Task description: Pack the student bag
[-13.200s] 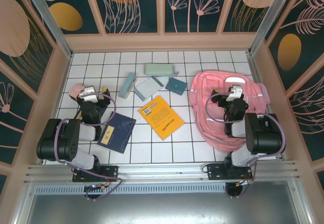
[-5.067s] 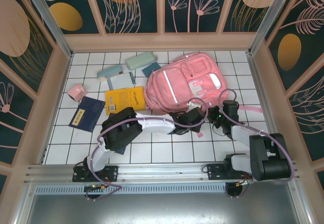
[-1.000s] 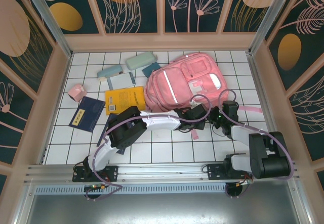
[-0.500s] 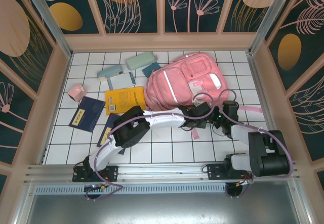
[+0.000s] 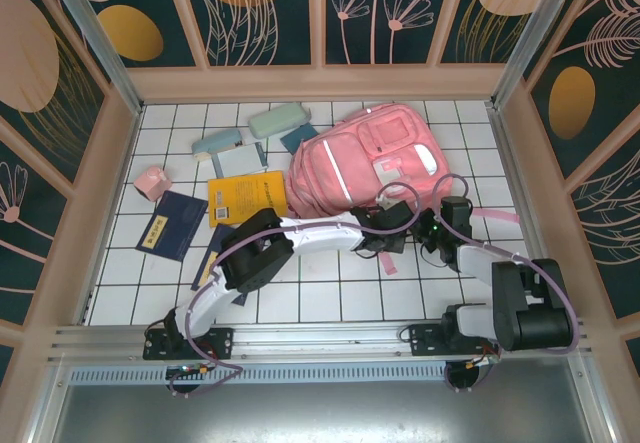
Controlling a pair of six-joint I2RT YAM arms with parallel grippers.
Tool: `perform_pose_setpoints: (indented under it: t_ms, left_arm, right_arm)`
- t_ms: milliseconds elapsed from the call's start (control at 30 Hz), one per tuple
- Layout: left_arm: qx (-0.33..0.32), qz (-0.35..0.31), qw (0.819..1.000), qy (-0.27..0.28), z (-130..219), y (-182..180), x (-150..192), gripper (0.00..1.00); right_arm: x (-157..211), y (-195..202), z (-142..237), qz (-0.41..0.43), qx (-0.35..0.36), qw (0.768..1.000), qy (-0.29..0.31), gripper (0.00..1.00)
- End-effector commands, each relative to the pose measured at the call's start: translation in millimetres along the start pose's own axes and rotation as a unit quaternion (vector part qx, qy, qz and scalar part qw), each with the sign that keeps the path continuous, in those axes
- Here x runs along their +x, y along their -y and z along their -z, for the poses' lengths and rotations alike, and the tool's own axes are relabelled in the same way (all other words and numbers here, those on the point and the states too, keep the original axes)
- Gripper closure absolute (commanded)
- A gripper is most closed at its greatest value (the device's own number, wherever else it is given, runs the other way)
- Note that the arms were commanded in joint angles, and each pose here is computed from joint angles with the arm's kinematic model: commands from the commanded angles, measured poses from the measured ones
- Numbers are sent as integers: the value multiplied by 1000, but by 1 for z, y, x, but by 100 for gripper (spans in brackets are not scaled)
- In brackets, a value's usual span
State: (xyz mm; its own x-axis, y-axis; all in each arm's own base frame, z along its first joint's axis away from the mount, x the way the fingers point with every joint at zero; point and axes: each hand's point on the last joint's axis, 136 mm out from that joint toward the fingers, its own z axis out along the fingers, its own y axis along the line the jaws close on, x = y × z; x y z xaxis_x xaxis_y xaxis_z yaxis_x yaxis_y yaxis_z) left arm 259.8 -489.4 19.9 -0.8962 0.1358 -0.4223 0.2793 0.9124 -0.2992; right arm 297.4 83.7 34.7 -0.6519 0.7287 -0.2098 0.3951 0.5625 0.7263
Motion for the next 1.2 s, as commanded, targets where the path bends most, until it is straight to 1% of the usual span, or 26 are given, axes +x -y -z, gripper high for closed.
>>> perform_pose_setpoints:
  t_ms: [0, 200, 400, 567, 633, 767, 800, 867, 967, 1067, 1100, 1167]
  left_arm:
    - [-32, -5, 999, 0, 18, -28, -8, 100]
    - [-73, -18, 997, -20, 37, -71, 7, 100]
    - [-135, -34, 989, -40, 54, -128, 31, 100]
    - [-183, -54, 981, -38, 76, -175, 34, 100]
    - [-211, -66, 975, -37, 83, -194, 32, 100]
    - [-249, -97, 963, -42, 91, -215, 28, 100]
    - [-249, -105, 962, -44, 91, -216, 28, 100]
    - [-229, -120, 965, -51, 91, -208, 27, 100]
    - [-155, -129, 978, -59, 85, -178, 24, 100]
    - [-68, -125, 988, -62, 80, -136, 16, 100]
    - [-40, -125, 990, -61, 80, -121, 11, 100]
    - [9, -129, 990, -58, 79, -93, 4, 100]
  right_arm:
    - [3, 3, 4, 12, 18, 1000, -8, 100]
    - [-10, 10, 7, 2, 28, 1000, 10, 100]
    - [-26, 14, 9, -8, 35, 999, 26, 100]
    - [-42, 19, 9, -19, 40, 998, 38, 100]
    - [-51, 21, 9, -25, 44, 998, 41, 100]
    - [-73, 20, 10, -32, 45, 997, 57, 100]
    - [-79, 21, 10, -36, 51, 996, 60, 100]
    - [-93, 16, 7, -35, 52, 996, 62, 100]
    - [-110, 8, 0, -23, 58, 996, 61, 100]
    - [-125, 5, -5, -12, 74, 995, 59, 100]
    - [-128, 4, -4, -9, 80, 995, 59, 98]
    - [-132, -2, 2, 0, 81, 995, 65, 78]
